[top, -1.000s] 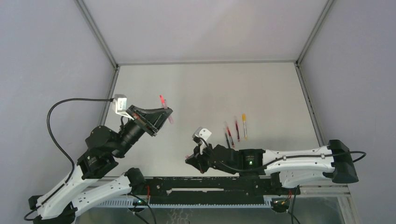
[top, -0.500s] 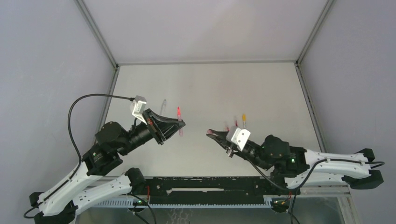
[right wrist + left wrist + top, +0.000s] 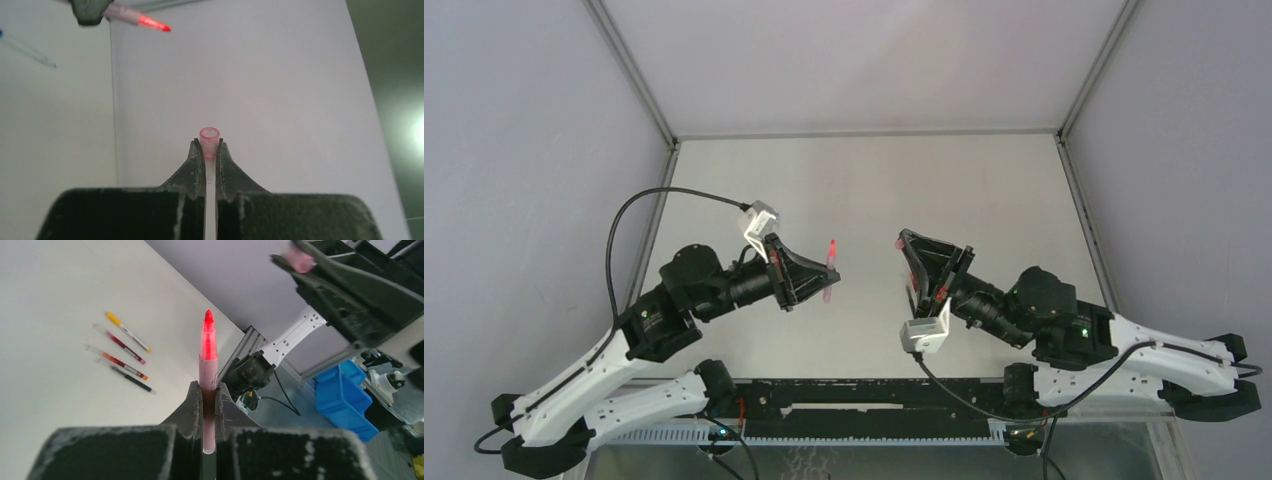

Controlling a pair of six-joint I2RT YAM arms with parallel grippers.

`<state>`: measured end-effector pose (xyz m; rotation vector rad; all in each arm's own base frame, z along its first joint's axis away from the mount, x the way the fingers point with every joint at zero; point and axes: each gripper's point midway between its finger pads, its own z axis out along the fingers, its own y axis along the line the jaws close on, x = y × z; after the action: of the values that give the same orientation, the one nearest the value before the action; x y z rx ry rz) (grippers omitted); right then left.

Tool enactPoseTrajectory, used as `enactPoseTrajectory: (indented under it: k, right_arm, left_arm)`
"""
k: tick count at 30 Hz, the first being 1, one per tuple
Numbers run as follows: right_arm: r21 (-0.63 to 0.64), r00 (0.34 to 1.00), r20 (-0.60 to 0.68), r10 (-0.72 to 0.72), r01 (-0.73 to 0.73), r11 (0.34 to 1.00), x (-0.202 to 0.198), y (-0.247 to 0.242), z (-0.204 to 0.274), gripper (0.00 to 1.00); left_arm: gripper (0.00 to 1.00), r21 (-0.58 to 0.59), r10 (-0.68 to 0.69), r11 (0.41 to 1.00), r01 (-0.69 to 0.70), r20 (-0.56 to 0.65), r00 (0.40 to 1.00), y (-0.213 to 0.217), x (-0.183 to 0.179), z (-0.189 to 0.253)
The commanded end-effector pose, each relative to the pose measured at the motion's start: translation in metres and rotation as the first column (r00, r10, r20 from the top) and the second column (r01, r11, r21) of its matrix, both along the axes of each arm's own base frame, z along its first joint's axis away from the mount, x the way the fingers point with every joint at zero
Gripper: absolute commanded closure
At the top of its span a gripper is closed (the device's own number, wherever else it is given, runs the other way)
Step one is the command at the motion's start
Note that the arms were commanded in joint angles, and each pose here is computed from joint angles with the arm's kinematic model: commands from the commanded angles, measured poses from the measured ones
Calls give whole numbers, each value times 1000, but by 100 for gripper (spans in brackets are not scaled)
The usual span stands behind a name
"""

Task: Insert the pens into the pen caps
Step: Remove the pen cap from the pen, then insert the pen cap onto the pen.

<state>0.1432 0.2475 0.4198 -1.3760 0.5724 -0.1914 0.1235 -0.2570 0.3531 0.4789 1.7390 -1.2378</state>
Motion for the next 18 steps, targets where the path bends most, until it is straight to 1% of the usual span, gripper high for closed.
enactPoseTrajectory:
  k: [1,4,6,8,10,12,14,18]
  right_arm:
    - [-269,945,323,-53,145,952,16,-6,10,100]
    - [-328,918,397,-16,158,931,14,-8,24,100]
    - [-384,899,438,11,176,906,12,-12,27,100]
    - [-463,872,487,44,215,860,12,-17,23,100]
    - [-542,841,536,73,276,793,15,-23,18,100]
    - [-594,814,569,116,309,742,14,-25,15,100]
    - [-618,793,590,153,322,718,10,-22,16,100]
    - [-641,760,612,217,317,699,-1,-11,22,100]
  left_arm:
    - [100,-49,-83,995,83,14,996,-6,-20,28]
    - [100,-51,-154,987,155,31,988,-13,-34,31]
    - [100,-48,-187,981,190,49,981,-16,-42,34]
    - [100,-46,-217,974,220,68,974,-18,-49,38]
    - [100,-47,-253,965,258,88,963,-21,-57,43]
    - [100,-52,-279,957,285,103,955,-24,-62,47]
    - [100,-55,-294,952,302,112,949,-26,-64,49]
    - [100,-55,-328,940,336,121,937,-33,-69,51]
